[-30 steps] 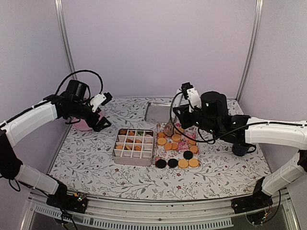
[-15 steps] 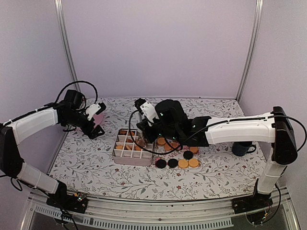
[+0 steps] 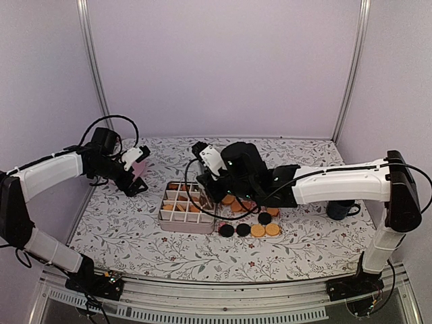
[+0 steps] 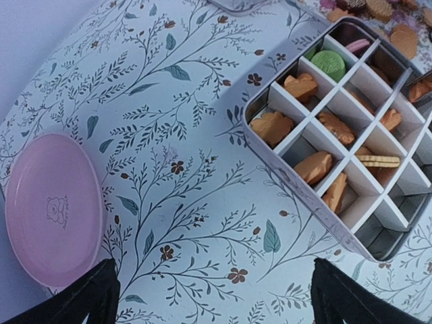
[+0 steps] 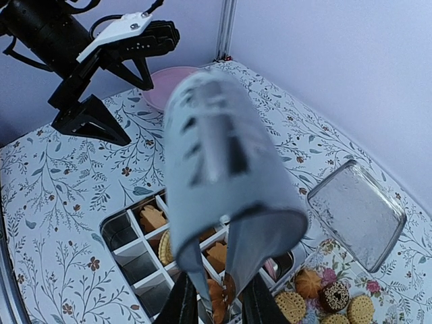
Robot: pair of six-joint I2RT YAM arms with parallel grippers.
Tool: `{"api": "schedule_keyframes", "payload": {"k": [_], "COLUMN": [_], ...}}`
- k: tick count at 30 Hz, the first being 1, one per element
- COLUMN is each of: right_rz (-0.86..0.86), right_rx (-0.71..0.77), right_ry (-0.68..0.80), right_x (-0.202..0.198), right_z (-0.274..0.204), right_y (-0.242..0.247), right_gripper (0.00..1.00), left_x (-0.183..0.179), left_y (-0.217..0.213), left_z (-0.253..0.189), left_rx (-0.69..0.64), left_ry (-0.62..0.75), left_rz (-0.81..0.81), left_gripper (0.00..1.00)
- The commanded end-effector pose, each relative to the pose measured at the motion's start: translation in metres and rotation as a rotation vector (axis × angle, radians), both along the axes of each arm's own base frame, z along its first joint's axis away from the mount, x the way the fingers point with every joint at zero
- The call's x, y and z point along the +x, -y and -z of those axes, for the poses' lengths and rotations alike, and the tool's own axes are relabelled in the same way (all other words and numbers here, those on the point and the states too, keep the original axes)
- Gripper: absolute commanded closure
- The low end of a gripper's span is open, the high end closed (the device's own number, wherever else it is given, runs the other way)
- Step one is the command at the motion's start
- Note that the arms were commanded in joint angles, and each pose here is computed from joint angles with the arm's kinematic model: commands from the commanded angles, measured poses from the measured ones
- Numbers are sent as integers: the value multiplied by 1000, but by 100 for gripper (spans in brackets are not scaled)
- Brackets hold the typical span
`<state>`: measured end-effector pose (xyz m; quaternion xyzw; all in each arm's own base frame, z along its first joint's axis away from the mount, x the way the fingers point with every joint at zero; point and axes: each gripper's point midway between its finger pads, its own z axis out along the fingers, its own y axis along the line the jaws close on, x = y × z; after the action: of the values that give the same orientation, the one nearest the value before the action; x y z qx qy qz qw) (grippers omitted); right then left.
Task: Pack the cookies
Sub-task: Place the fake cookies in the empty pocket of the box.
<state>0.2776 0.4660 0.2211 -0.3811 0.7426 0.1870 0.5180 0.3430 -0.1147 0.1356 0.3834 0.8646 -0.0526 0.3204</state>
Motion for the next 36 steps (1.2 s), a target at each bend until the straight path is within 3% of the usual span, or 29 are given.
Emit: {"api": "schedule_keyframes", "payload": {"k": [1,9,15,20,30,36], "right_rz": [7,5,2,5,54,145], "right_rx": [64,74,71,77,117,122], "right_ry": [31,25,21,23,69,96], "right_x": [-7,-11,-9,-9,-5,6], "right_z": [-29,-27,-23,-24,-49,-56], "right_y": [11,13,10,9,22,61], "right_gripper": [100,97,74,65,65,65], "left_x": [2,2,1,1,2,3], "left_y": [-1,0,-1,-1,-1,0], "left_z": [2,0,-2,-2,-6,-10], "left_rx": [-5,-15,-11,-7,-9,-10], "left_ry": [3,-1,5,9,17,23], "left_rz": [3,2,4,7,7,7], "left_gripper": [1,1,1,1,1,1]}}
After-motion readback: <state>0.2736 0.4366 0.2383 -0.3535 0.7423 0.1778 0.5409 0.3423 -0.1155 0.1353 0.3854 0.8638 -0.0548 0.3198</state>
